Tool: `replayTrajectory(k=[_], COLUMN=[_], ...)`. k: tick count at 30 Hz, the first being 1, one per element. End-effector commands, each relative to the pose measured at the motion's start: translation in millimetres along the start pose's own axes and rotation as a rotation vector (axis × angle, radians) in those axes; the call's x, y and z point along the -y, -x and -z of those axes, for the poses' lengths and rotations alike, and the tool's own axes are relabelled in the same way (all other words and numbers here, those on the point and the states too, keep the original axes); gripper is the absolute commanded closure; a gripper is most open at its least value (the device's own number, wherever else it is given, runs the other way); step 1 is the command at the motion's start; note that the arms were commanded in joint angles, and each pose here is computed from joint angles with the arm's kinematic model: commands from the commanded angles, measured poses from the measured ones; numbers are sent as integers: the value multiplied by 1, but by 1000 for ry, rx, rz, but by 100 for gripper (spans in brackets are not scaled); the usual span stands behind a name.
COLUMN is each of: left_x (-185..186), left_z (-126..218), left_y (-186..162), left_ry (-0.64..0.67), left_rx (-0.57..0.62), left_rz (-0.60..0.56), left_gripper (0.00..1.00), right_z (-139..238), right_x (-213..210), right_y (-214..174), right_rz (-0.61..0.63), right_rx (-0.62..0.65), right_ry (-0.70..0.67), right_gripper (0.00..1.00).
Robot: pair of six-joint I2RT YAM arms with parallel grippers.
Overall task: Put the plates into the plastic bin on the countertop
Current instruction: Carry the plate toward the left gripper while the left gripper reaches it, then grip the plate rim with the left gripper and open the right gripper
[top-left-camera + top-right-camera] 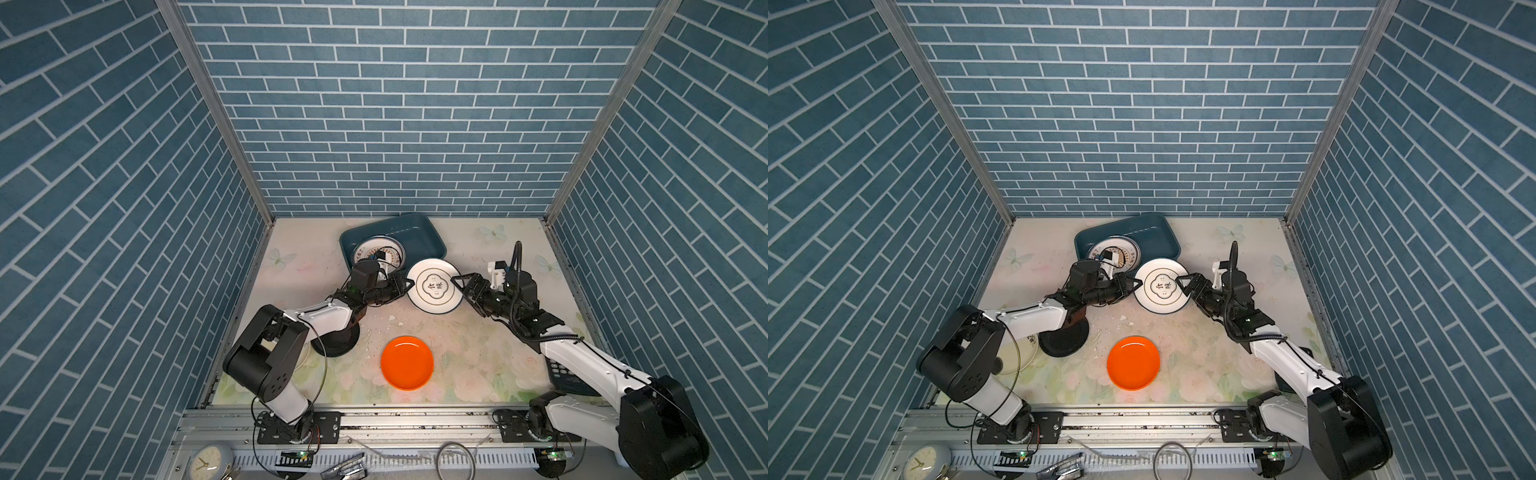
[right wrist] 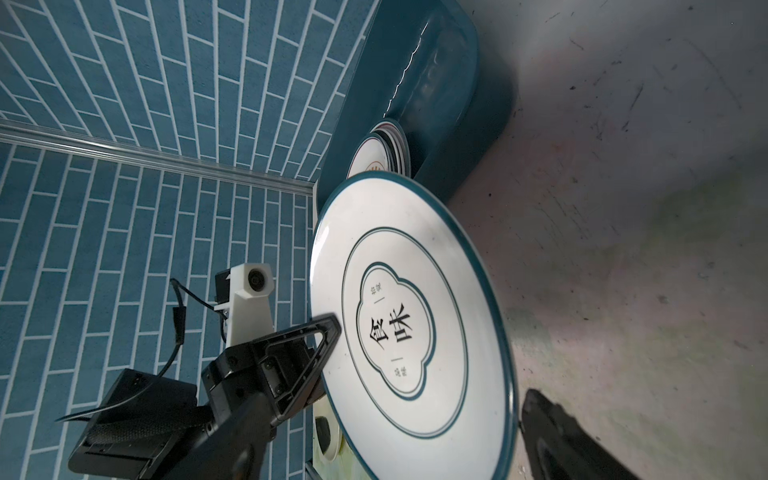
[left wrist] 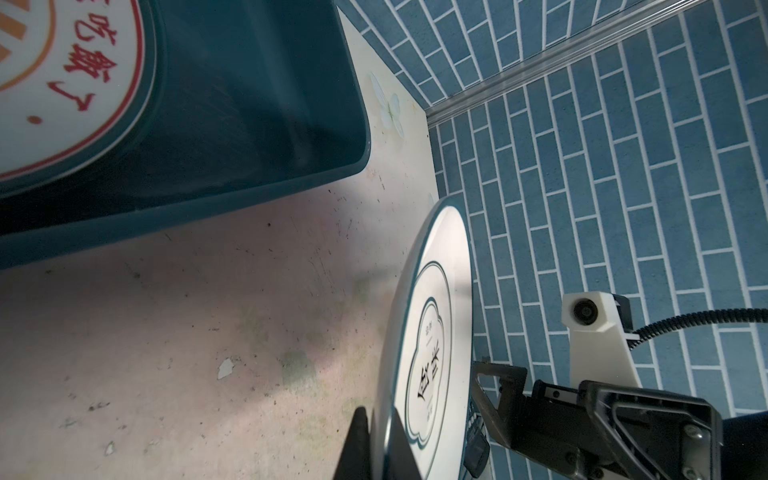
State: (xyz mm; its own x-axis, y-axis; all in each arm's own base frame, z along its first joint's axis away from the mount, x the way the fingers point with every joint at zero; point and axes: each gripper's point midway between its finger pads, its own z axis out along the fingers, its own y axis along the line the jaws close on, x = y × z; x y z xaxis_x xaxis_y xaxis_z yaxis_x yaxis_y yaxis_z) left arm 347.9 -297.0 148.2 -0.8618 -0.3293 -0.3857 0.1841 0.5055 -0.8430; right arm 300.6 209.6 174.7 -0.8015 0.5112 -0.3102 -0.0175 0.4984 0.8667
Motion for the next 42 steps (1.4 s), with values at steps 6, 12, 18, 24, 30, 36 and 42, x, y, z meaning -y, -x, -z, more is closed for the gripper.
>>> replayTrajectory(k=[6,12,18,24,30,36,42], left_x=[23,18,8,-12,-35,-61,-84], left_z=[19,36,55,80,105,125,117], left_y=[28,48,74,104,129,154,172], left_ry=[25,111,185,227,368,553,584], left_rx=[61,102,162,253,301,353,357], left_rz=[-82,-103,-108,-48,-54,-83,-39], left_gripper=[100,100,100,100,100,100,100], right_z=[13,29,39,37,34,38,44], right_x=[-2,4,12,22,36,41,43], right_y=[-2,-2,-2,-9,-12,-15,-19], right_rz=[59,151,196,207,208,213,218], right_rx=[19,44,61,24,35,56,64], right_ry=[-6,-76,-122,-160,-169,-161,-151], right_gripper=[4,3,3,4,4,4,4])
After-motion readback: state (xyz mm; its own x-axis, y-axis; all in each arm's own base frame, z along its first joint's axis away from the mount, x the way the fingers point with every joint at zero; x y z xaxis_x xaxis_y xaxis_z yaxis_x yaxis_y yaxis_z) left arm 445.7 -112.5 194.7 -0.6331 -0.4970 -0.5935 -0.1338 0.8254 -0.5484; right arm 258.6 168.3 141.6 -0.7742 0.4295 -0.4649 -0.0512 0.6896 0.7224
